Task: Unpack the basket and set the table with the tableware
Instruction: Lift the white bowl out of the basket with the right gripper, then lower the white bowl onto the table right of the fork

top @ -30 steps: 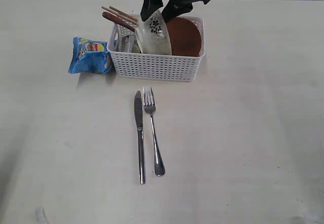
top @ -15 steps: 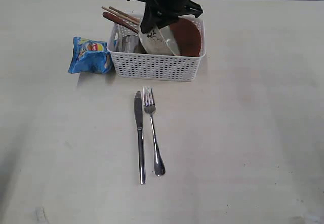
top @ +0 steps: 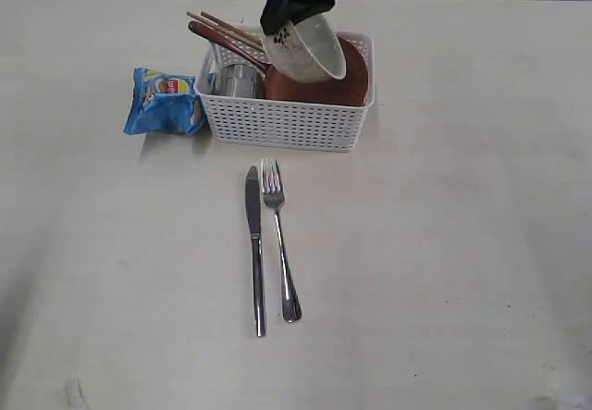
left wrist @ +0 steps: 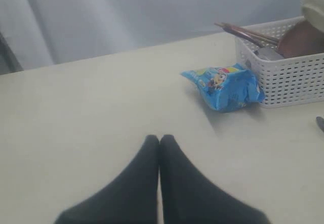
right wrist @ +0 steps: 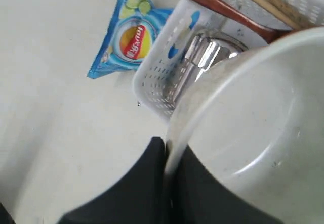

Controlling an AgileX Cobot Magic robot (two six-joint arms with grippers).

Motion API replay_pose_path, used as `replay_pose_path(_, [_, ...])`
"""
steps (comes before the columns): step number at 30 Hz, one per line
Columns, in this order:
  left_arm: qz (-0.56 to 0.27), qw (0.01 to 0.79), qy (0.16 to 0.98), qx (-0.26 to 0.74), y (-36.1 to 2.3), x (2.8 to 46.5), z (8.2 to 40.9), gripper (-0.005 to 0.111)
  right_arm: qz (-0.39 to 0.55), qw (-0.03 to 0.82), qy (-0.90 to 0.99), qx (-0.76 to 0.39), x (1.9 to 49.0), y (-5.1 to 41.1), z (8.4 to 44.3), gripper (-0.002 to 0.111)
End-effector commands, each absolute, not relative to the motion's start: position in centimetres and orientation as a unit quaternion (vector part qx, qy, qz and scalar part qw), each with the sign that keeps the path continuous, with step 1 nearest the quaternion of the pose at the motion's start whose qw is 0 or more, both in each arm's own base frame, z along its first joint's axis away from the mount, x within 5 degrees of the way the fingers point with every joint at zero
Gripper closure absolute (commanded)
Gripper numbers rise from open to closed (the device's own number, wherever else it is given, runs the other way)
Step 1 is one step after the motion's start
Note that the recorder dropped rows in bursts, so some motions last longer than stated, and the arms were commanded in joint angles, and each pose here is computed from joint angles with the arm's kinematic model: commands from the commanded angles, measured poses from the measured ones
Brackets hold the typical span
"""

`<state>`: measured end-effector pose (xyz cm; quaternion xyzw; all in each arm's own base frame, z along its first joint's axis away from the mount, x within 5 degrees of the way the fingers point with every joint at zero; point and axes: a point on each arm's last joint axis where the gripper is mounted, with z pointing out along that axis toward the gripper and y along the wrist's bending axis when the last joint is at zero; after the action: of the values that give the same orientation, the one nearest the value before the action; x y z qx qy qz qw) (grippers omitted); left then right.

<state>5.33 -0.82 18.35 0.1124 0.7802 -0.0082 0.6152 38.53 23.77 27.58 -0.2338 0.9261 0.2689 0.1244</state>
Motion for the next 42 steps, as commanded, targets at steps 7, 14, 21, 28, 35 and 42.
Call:
replay_pose_path(7, [-0.01,0.619,0.777,0.114,-0.8,5.3,18.4,0.107,0.156,0.203,0.918,-0.303,33.8,21.1,35.6,0.109])
replay_pose_path(14, [-0.01,0.619,0.777,0.114,-0.8,5.3,18.4,0.107,0.124,0.186,0.925,-0.308,28.3,18.7,36.1,0.109])
replay_pose_path(21, [-0.01,0.619,0.777,0.114,-0.8,5.3,18.4,0.107,0.062,0.09,0.949,-0.296,23.3,15.8,30.5,0.109])
replay_pose_path(28, [-0.01,0.619,0.777,0.114,-0.8,5.3,18.4,0.107,0.043,0.068,0.943,-0.322,21.6,17.0,25.4,0.109])
replay_pose_path(35, [-0.01,0.619,0.777,0.114,-0.8,5.3,18.4,0.107,0.033,0.029,0.951,-0.307,21.9,17.5,21.2,0.109])
replay_pose_path(42, [-0.01,0.619,0.777,0.114,-0.8,5.3,18.4,0.107,0.025,0.075,0.948,-0.309,21.3,18.9,19.9,0.109])
